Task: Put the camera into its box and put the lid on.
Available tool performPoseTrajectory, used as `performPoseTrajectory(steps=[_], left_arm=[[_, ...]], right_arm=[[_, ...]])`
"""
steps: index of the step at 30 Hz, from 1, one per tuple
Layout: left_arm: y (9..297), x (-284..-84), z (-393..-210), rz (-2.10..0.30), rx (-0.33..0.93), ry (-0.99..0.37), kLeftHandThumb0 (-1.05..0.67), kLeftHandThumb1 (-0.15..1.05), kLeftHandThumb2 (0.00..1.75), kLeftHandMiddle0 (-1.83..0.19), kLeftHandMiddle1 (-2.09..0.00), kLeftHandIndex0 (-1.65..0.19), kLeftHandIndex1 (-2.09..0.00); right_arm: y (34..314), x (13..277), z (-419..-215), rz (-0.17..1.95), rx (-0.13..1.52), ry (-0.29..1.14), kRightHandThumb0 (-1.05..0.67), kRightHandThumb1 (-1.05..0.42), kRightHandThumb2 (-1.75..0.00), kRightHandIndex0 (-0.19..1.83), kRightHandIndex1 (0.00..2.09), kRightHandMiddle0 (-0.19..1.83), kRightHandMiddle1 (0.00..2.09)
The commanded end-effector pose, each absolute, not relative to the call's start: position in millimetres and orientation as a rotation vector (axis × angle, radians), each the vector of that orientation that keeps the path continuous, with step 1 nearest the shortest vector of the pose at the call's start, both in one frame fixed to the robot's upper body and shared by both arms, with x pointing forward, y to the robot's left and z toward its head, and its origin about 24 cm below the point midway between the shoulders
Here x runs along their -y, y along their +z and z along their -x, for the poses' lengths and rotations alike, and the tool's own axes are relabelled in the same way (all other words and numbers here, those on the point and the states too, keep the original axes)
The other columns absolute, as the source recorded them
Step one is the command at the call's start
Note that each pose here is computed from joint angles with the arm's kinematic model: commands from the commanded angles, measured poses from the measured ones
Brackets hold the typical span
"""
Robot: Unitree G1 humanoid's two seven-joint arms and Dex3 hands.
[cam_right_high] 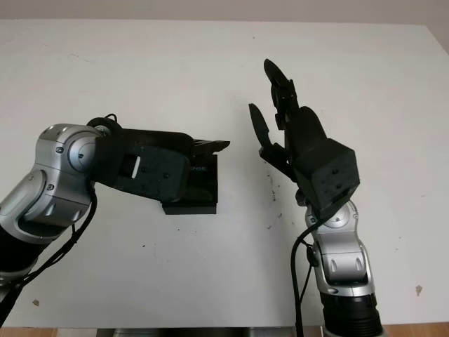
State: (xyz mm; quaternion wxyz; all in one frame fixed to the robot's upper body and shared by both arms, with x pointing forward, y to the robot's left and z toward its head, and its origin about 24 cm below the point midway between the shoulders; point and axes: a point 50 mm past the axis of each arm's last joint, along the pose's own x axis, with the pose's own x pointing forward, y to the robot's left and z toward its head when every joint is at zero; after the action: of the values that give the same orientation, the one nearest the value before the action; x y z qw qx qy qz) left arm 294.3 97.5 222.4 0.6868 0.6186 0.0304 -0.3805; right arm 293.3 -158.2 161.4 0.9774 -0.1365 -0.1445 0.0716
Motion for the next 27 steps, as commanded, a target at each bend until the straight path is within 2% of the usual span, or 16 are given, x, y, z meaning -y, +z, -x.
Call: performPoseTrajectory(steps=[1, 8, 11, 14, 22, 27], left_arm=[[223, -96.4, -290.2, -1.406, -0.061, -0.863, -0.68, 1.05, 0.5, 0.19, 0.0, 0.19, 0.0], [235, -100.6, -281.5, -1.375, -0.089, -0.897, -0.66, 1.05, 0.53, 0.19, 0.0, 0.19, 0.0], [241, -104.9, -275.7, -1.37, -0.071, -0.913, -0.68, 1.05, 0.6, 0.19, 0.0, 0.19, 0.0], [245, -111.8, -269.5, -1.33, -0.061, -0.917, -0.68, 1.05, 0.64, 0.19, 0.0, 0.19, 0.0], [244, -123.8, -252.7, -1.252, -0.103, -0.963, -0.67, 1.05, 0.6, 0.19, 0.0, 0.19, 0.0], [240, -129.7, -247.8, -1.271, -0.055, -0.989, -0.71, 1.05, 0.64, 0.19, 0.0, 0.19, 0.0]], right_arm=[[164, 159, -293, 0.271, 0.311, 0.143, -0.76, -1.05, -0.59, -0.06, 0.05, -0.11, 0.3], [165, 160, -294, 0.268, 0.338, 0.144, -0.76, -1.05, -0.6, -0.02, 0.06, -0.12, 0.32], [165, 161, -295, 0.272, 0.345, 0.145, -0.74, -1.05, -0.59, -0.01, 0.07, -0.18, 0.44], [165, 161, -296, 0.275, 0.348, 0.149, -0.73, -1.05, -0.6, -0.01, 0.06, -0.19, 0.46], [165, 162, -297, 0.279, 0.352, 0.158, -0.72, -1.05, -0.59, -0.01, 0.06, -0.19, 0.46], [165, 163, -297, 0.281, 0.349, 0.155, -0.73, -1.05, -0.58, -0.01, 0.06, -0.19, 0.47]])
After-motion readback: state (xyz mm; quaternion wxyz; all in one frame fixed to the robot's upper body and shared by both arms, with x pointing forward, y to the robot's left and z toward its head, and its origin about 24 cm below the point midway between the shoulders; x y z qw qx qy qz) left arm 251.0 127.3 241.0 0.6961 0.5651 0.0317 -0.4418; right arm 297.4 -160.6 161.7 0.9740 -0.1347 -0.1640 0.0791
